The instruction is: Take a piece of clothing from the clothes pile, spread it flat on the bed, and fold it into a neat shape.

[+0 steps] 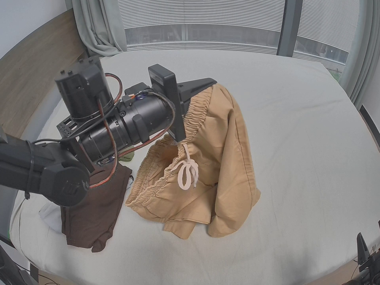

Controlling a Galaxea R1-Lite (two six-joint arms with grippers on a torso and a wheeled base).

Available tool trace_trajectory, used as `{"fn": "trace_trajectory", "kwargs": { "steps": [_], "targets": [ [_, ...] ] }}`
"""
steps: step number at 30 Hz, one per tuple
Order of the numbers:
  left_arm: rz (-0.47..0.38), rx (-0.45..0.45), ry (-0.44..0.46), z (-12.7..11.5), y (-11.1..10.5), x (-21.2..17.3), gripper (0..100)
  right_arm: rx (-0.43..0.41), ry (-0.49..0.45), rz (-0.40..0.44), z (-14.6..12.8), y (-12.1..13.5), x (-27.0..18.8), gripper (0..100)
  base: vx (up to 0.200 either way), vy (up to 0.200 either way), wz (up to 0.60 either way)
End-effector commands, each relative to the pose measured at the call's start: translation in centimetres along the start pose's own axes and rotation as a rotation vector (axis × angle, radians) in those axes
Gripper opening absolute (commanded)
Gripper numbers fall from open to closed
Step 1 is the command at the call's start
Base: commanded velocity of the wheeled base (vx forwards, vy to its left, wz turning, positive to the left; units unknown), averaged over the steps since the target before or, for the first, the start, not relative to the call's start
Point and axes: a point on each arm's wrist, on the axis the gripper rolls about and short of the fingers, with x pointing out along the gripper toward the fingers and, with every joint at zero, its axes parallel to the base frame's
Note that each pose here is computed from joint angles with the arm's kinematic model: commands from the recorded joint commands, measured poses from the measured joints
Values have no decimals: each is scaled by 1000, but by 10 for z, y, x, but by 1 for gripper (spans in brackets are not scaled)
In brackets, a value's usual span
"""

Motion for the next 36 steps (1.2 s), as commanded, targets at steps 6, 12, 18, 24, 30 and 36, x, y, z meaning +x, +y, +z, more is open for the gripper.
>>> {"fn": "trace_trajectory", "kwargs": {
  "steps": [6, 12, 18, 24, 30, 36],
  "targets": [
    [-42, -33, 38, -10, -10, 16, 0, 0, 2, 0, -5, 0, 0, 100, 0, 0, 0],
    [-58, -84, 72, -18, -27, 26, 0, 0, 2, 0, -5, 0, 0, 100, 0, 0, 0],
    [-79, -115, 112, -29, -39, 37, 0, 0, 2, 0, -5, 0, 0, 100, 0, 0, 0],
    [-107, -161, 138, -36, -45, 47, 0, 0, 2, 0, -5, 0, 0, 100, 0, 0, 0],
    [-137, -206, 133, -37, -52, 53, 0, 0, 2, 0, -5, 0, 0, 100, 0, 0, 0],
    [-90, -257, 137, -42, -32, 63, 0, 0, 2, 0, -5, 0, 0, 100, 0, 0, 0]
  ]
}}
